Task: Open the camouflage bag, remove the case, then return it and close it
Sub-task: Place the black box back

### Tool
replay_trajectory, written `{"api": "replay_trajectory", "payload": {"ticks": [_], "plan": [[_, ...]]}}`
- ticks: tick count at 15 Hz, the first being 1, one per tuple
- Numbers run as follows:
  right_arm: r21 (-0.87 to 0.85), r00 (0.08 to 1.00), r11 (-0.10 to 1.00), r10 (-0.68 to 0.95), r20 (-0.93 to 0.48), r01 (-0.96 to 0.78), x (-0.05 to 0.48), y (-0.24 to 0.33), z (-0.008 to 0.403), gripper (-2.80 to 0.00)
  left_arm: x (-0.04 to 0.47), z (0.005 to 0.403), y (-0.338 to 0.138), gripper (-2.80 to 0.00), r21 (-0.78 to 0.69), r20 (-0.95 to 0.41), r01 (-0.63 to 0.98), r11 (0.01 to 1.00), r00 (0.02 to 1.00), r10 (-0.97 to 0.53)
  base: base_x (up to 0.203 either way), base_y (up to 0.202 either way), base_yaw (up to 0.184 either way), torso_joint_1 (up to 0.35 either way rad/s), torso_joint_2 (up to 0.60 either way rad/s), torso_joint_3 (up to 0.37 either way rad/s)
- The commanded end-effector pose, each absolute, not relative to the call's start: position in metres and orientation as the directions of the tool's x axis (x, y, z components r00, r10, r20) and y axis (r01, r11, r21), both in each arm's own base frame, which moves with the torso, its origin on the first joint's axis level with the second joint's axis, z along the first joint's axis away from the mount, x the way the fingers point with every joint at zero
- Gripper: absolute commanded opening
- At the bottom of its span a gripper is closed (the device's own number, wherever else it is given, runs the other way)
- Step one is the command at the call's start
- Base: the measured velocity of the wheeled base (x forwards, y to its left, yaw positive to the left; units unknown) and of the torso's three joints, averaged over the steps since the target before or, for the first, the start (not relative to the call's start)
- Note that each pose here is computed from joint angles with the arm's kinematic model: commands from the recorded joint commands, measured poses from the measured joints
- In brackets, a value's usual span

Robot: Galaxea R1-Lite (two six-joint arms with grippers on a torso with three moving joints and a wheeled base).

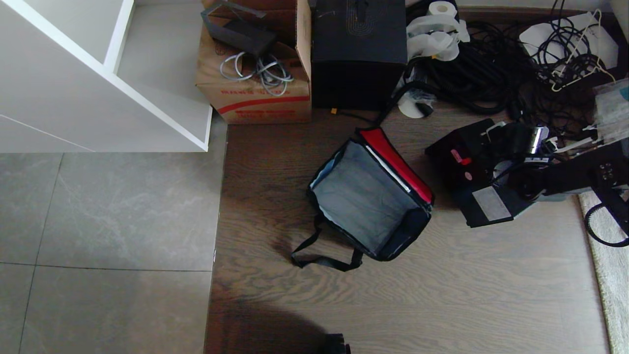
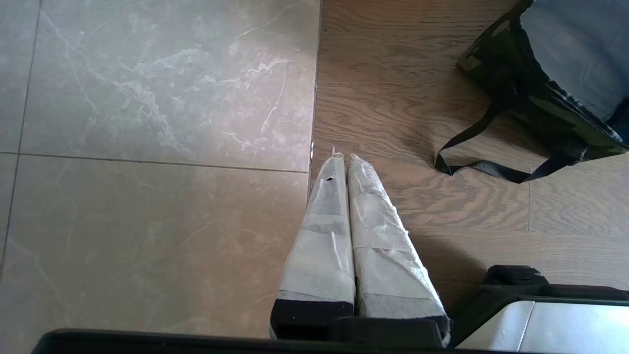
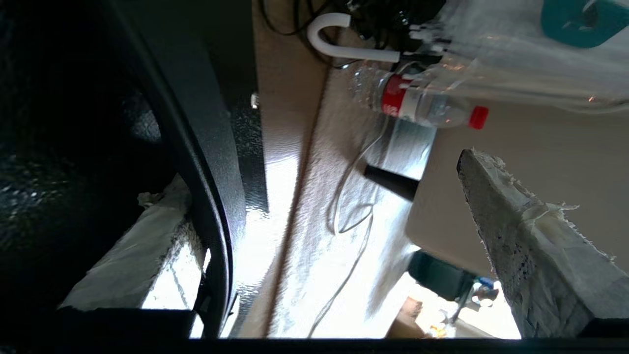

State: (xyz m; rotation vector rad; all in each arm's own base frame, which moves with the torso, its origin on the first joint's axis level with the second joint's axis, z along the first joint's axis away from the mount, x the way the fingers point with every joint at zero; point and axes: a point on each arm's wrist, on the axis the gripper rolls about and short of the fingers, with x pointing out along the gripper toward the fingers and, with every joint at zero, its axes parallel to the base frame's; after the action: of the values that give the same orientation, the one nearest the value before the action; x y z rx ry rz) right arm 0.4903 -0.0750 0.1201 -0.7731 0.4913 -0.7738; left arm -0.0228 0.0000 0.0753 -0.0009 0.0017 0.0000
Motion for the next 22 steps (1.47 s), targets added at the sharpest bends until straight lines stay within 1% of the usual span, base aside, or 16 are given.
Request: {"api": "replay_trajectory", "payload": {"ticks": [1,3,4,8,14,18,22], "plan": [[-0.785,0.604,0.454,-0.786,-0.131,0.422,0.492,-0.085,0.11,0.0,-0.023,0.075,0.0,-2.8,-0.002,-0.003,0.0,1.0,1.0,0.0,0.0,0.0,0.0,0.0,0.0,0.0],[-0.794,0.602,0.46,-0.783,-0.153,0.396,0.491,-0.087,0.1,0.0,-0.023,0.075,0.0,-2.8,-0.002,-0.002,0.0,1.0,1.0,0.0,0.0,0.0,0.0,0.0,0.0,0.0],[-0.797,0.598,0.46,-0.785,-0.159,0.392,0.492,-0.086,0.098,-2.8,-0.023,0.075,0.0,-2.8,-0.002,-0.002,0.0,1.0,1.0,0.0,0.0,0.0,0.0,0.0,0.0,0.0],[-0.794,0.594,0.462,-0.787,-0.164,0.394,0.494,-0.085,0.089,-2.8,-0.023,0.075,0.0,-2.8,-0.002,-0.002,0.0,1.0,1.0,0.0,0.0,0.0,0.0,0.0,0.0,0.0],[-0.794,0.604,0.47,-0.779,-0.168,0.385,0.489,-0.077,0.094,-2.8,-0.023,0.075,0.0,-2.8,-0.002,-0.002,0.0,1.0,1.0,0.0,0.0,0.0,0.0,0.0,0.0,0.0],[-0.778,0.617,0.482,-0.771,-0.157,0.404,0.476,-0.069,0.116,-2.8,-0.023,0.075,0.0,-2.8,-0.002,-0.002,0.0,1.0,1.0,0.0,0.0,0.0,0.0,0.0,0.0,0.0],[-0.768,0.627,0.473,-0.77,-0.121,0.432,0.452,-0.067,0.157,-2.8,-0.023,0.075,0.0,-2.8,-0.002,-0.003,0.0,1.0,1.0,0.0,0.0,0.0,0.0,0.0,0.0,0.0]]}}
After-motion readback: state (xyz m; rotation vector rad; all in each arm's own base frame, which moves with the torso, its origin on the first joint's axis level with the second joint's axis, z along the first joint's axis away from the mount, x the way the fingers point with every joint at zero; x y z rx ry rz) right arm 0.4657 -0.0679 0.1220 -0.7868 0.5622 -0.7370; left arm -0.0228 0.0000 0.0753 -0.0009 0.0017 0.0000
